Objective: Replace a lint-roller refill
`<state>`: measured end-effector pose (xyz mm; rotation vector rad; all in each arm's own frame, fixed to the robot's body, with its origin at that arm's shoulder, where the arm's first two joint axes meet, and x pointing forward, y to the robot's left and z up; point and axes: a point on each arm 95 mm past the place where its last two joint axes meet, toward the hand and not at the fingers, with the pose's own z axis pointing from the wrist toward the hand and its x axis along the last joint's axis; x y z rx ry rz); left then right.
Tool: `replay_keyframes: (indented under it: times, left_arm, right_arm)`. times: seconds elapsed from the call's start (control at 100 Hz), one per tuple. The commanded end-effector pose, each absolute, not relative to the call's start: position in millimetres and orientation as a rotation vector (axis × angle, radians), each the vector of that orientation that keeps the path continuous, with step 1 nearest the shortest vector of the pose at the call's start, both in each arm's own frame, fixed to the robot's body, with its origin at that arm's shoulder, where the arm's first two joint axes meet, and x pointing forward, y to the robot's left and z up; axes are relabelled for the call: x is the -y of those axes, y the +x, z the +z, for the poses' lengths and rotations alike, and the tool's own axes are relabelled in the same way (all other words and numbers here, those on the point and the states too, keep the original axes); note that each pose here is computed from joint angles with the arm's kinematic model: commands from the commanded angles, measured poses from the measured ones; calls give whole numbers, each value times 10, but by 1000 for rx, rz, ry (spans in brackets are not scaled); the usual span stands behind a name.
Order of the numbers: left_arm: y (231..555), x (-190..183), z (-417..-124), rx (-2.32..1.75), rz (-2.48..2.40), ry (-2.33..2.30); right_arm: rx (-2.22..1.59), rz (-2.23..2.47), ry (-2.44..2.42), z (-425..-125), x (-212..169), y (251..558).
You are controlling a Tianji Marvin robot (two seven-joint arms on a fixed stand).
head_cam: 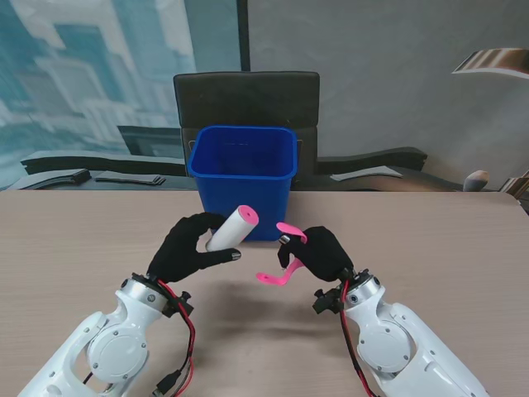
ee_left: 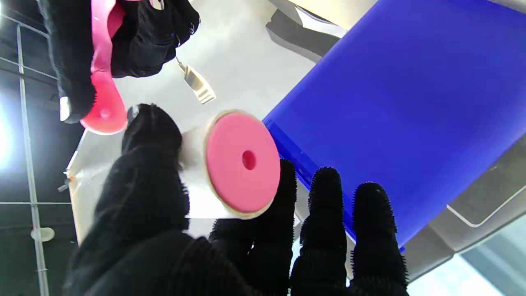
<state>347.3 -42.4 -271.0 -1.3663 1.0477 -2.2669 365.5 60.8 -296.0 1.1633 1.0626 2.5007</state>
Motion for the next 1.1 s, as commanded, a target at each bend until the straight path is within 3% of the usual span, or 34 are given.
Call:
replay_keyframes:
  times: [0.0, 0.36, 1.09]
  left_arm:
    - [3471, 551, -2662, -1028, -2309, -1421]
    - [3443, 845, -2782, -1076, -2341, -1590]
    - [3358, 917, -2809, -1031, -2358, -1682]
  right_arm:
    - [-1057, 2534, 1161, -2951, -716, 3593]
    - [-1039, 2523, 1172, -2943, -755, 3612]
    - [-1063, 2483, 1177, -2932, -721, 3610]
